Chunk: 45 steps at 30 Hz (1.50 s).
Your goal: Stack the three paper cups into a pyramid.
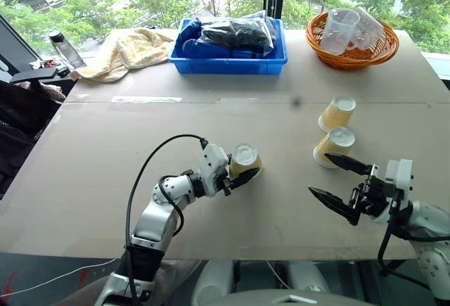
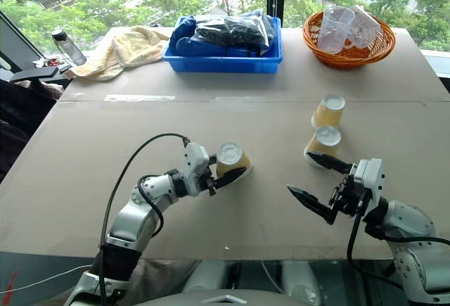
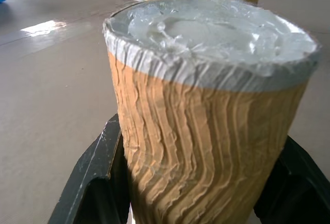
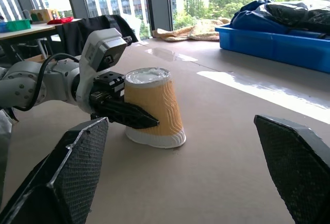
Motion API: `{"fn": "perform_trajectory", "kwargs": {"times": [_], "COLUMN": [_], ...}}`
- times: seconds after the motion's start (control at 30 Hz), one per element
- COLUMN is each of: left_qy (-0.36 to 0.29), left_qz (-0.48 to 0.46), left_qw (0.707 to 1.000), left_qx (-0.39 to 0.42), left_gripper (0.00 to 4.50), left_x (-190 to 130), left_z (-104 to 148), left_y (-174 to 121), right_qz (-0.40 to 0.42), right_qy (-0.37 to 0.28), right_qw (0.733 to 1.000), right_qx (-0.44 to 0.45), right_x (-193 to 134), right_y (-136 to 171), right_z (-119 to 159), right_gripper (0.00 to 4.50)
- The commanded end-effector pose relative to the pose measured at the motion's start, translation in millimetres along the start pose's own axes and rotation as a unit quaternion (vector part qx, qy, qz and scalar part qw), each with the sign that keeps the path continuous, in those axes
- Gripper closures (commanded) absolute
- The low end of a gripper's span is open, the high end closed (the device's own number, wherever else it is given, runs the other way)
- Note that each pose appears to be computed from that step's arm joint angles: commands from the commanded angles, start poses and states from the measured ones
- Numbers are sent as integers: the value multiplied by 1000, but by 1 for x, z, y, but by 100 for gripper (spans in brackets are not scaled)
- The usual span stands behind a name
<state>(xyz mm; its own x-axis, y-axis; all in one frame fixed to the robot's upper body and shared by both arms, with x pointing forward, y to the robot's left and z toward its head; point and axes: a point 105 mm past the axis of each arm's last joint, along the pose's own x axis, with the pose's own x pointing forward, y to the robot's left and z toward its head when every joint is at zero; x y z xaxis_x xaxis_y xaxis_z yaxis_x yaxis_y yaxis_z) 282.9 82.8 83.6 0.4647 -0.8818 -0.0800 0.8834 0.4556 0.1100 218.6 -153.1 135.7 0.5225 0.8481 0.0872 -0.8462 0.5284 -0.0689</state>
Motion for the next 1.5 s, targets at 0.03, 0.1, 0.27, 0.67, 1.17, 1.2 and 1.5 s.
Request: {"fn": "perform_trajectory", "kwargs": {"times": [0.03, 0.1, 0.27, 0.67, 1.17, 1.2, 1.5], "left_qy": [18, 16, 6, -61, 39, 42, 64], "left_qz": [-34, -33, -33, -44, -140, -139, -146], "left_qw": [999, 999, 999, 997, 988, 988, 984], "left_qx": [-11, -10, -2, 36, 56, 59, 79], "left_gripper": [220, 220, 20, 9, 9, 9, 9], "left_x": [3, 2, -3, -34, -77, -78, -85], "left_z": [-11, -11, -6, 71, 139, 142, 158], "left_y": [-13, -13, -11, -12, -16, -15, -17], "right_qz": [3, 3, 2, -83, -233, -232, -222], "right_qy": [-5, -5, -6, -3, 17, 18, 13], "right_qw": [1000, 1000, 1000, 996, 972, 972, 975], "right_qx": [-22, -24, -25, -41, -31, -28, -14], "right_x": [-1, -1, 2, -27, -26, -24, -11], "right_y": [1, 1, 2, -28, -86, -87, -94], "right_z": [8, 9, 10, 11, -10, -11, -15], "right_gripper": [0, 0, 0, 0, 0, 0, 0]}}
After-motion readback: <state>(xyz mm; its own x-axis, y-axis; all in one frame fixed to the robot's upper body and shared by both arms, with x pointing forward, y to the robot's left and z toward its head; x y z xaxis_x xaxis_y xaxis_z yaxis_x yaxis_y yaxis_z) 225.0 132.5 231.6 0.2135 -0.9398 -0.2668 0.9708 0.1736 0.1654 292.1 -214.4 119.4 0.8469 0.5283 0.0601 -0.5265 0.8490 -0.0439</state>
